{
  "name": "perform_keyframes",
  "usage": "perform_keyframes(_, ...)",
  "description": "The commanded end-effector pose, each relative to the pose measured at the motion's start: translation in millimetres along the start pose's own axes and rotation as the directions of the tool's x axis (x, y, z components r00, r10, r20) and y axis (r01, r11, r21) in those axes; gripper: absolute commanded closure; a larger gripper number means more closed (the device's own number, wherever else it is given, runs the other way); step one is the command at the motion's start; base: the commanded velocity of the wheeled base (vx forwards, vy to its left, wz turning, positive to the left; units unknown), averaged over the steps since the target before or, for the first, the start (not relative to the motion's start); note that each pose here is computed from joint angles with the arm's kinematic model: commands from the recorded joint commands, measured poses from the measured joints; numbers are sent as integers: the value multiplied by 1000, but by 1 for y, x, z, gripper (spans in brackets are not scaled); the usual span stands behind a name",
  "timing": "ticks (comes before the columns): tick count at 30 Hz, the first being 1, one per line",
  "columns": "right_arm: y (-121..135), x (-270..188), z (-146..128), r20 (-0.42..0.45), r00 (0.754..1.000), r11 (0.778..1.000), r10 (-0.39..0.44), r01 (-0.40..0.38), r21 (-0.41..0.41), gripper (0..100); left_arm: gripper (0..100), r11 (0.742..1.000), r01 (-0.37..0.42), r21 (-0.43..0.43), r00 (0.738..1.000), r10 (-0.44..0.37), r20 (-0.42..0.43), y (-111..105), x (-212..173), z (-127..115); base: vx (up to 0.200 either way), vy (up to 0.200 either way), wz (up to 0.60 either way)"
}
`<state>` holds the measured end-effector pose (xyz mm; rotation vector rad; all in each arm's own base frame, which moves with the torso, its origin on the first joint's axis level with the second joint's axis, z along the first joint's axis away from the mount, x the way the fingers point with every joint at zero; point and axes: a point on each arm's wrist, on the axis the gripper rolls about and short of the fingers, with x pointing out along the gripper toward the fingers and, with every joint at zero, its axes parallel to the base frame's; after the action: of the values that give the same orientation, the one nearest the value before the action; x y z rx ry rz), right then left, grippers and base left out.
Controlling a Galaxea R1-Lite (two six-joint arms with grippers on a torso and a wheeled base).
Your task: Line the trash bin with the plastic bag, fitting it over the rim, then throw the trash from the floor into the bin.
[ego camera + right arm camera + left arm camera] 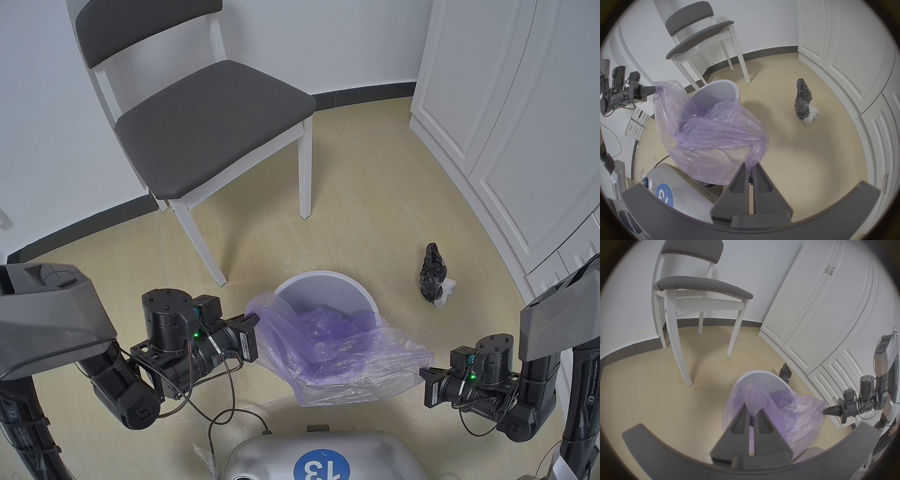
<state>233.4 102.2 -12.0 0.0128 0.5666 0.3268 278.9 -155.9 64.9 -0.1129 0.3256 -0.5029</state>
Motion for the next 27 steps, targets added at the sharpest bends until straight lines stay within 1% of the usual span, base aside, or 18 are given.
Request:
perform_keyframes(1, 2, 0, 2, 19, 1000, 1000, 7, -7, -8, 100, 100, 1000, -1, -2, 1000, 1, -9, 1, 1, -3, 0, 0, 0)
perform_keyframes(9, 3, 2, 4, 29, 1000, 1000, 12, -11, -14, 100, 100, 1000, -4, -5, 1000, 4, -4, 2, 1, -1, 0, 0, 0)
perform_keyframes(14, 7, 1, 5, 35, 999, 999, 25, -24, -25, 100, 100, 1000, 4, -6, 999, -4, 38, 1, -6, 8, 0, 0, 0)
perform_keyframes(21, 6, -7, 7, 39, 999, 998, 16, -14, -55, 100, 100, 1000, 22, -5, 1000, -22, 13, -5, -11, 1, 0, 0, 0)
perform_keyframes(27, 9, -2, 4, 31, 999, 997, 24, -22, -68, 100, 100, 1000, 15, -11, 1000, -15, -14, -2, -3, -7, 0, 0, 0)
